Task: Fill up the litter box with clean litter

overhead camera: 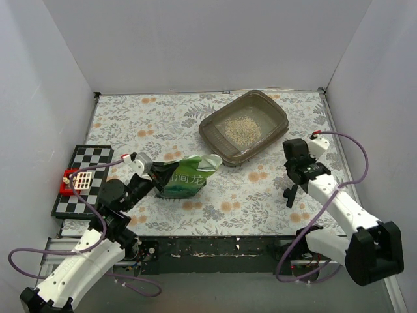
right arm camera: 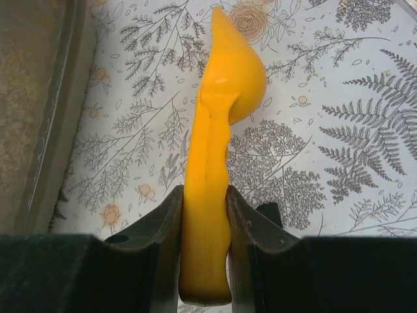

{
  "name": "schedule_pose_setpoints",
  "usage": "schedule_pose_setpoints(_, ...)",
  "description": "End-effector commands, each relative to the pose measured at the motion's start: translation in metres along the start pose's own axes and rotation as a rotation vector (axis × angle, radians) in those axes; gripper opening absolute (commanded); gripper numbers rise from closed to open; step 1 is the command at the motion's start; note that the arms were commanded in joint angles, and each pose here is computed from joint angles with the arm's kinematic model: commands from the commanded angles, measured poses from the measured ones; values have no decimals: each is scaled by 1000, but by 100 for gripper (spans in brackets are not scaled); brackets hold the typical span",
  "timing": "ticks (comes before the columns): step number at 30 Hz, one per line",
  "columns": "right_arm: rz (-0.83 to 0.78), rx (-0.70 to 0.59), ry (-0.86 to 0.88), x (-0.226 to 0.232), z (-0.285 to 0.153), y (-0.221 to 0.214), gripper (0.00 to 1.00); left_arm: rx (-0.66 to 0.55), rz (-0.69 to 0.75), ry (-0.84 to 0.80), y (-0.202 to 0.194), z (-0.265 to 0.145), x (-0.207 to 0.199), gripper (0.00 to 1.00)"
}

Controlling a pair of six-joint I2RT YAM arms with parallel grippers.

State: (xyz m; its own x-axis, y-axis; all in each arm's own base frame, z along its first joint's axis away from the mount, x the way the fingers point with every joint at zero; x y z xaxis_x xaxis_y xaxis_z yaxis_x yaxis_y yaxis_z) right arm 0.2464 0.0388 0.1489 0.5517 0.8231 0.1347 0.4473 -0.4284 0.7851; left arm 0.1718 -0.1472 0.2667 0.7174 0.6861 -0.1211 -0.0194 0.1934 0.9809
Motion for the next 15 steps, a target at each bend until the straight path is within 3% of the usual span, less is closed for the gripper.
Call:
schedule_pose_setpoints(1, -24, 11, 38, 17, 25, 5, 9, -108, -30, -197, 35, 5, -29, 0)
schedule_pose_setpoints(10, -82, 82, 27, 25, 46, -6, 30, -85, -76, -238, 36, 18, -33, 0)
schedule_pose_setpoints(15, -128, 75, 109, 37, 39, 6, 55, -80, -104, -264, 37, 21, -36, 0)
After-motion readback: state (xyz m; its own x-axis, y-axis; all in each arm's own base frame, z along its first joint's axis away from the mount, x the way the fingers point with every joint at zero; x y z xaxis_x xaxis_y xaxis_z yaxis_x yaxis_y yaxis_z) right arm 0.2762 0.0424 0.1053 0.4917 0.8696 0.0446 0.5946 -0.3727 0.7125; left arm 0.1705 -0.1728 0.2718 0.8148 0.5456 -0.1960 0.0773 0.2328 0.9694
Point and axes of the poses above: each gripper's point midway between its finger pads, its own z axis out along the fingers, its own x axis along the line the jaws close on, y = z × x, the point moved 5 cm from there along -z, back along the fingers, and after that the axes turned 2 degrees about -z, right-handed, at the moved point
